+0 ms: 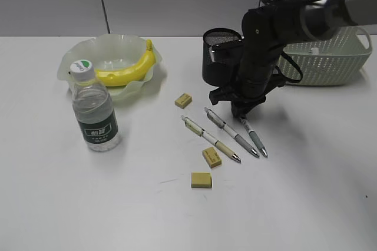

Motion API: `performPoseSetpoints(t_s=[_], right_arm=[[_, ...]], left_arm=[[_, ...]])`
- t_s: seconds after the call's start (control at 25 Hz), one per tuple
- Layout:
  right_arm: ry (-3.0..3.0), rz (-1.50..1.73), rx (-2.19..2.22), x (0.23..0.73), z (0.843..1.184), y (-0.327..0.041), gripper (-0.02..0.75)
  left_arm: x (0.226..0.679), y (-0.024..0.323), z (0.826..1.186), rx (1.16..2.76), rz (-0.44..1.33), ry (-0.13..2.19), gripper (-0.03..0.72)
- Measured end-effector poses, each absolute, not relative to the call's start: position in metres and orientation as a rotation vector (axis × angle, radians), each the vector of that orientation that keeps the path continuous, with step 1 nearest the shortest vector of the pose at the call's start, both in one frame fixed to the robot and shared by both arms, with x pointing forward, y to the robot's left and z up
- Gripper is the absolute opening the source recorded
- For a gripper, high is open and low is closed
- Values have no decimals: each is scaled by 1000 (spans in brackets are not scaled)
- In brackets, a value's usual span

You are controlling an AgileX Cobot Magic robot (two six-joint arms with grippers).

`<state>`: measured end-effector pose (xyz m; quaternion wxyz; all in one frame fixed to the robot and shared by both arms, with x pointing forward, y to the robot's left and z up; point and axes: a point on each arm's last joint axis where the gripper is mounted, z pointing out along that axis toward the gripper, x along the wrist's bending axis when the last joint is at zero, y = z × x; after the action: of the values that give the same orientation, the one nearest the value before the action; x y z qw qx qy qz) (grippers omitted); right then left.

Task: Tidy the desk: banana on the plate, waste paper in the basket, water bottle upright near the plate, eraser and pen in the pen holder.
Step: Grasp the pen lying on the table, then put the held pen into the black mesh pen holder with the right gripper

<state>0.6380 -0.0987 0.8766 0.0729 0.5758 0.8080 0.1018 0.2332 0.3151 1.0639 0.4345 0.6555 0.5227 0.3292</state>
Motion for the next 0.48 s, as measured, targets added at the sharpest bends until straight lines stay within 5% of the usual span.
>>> performPoseSetpoints(t_s=[0.12, 0.28, 0.48], right_arm=[[2409, 356, 1708, 632, 889, -102, 142], [2282, 662, 1608, 597, 948, -118, 142], [1705, 1467, 1033, 568, 1028, -143, 142]], left_arm=[[233, 315, 1064, 1632, 819, 1301, 246], [233, 315, 1064, 1632, 819, 1301, 245], [233, 315, 1064, 1632, 819, 1301, 245]])
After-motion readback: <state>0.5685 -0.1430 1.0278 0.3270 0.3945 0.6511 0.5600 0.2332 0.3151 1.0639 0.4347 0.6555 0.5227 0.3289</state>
